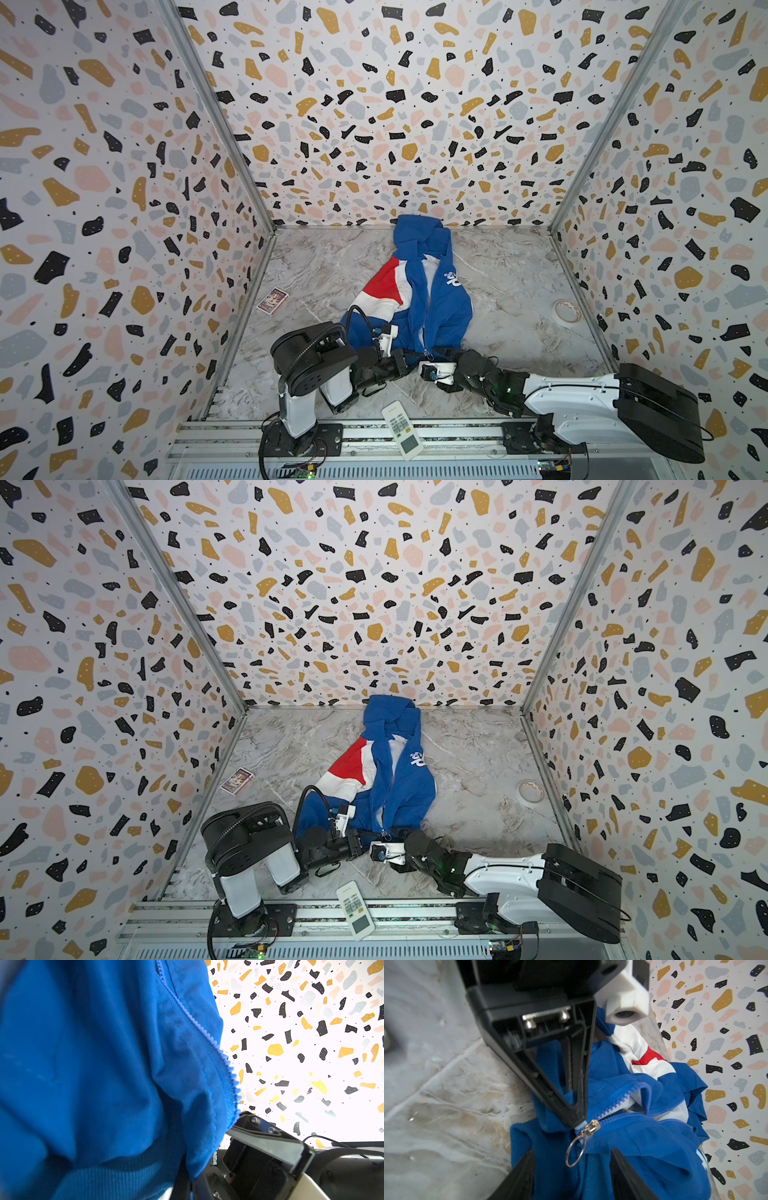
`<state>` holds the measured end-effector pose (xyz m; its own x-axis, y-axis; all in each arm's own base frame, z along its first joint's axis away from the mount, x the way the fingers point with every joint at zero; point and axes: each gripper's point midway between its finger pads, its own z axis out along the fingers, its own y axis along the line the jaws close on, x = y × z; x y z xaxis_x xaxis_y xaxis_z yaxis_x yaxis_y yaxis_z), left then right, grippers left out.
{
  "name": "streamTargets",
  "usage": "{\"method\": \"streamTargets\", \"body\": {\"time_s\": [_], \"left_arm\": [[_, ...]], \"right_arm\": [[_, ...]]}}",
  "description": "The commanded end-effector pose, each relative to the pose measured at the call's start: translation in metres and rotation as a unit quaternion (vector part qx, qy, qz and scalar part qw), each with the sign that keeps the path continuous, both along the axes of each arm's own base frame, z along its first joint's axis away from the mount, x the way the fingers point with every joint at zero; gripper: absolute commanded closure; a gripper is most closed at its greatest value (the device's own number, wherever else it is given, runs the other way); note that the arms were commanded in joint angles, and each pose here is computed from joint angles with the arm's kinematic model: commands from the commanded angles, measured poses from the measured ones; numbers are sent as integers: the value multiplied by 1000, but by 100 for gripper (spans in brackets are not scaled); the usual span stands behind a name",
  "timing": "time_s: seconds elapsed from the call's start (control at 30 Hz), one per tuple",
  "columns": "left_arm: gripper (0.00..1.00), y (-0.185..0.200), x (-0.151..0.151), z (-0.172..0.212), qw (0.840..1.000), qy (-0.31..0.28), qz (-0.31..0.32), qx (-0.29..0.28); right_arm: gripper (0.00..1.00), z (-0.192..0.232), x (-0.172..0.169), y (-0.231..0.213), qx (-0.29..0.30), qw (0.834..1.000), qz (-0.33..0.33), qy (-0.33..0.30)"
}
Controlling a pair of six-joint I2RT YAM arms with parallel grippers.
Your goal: Zip up the jacket
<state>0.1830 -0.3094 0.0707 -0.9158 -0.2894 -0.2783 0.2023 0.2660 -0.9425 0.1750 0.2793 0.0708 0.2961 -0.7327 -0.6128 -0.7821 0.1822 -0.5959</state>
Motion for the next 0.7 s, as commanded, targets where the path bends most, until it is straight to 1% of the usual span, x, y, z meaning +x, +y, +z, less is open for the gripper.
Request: {"method": "streamTargets", "body": {"time_s": [0.0, 0.3, 0.53, 0.67], "left_arm": [[100, -6, -3, 65, 991, -85, -15, -103], [100, -6, -3, 63, 991, -85, -15, -99], [100, -5, -3, 61, 992, -83, -13, -96], [100, -4, -3, 60, 992, -83, -13, -95]], "right_arm": [[44, 10, 6, 5, 12, 1000, -1, -10], [50, 14, 10, 5, 21, 1000, -5, -14], [57, 12, 12, 8, 16, 1000, -1, -17], [57, 13, 11, 10, 16, 1000, 5, -14]]}}
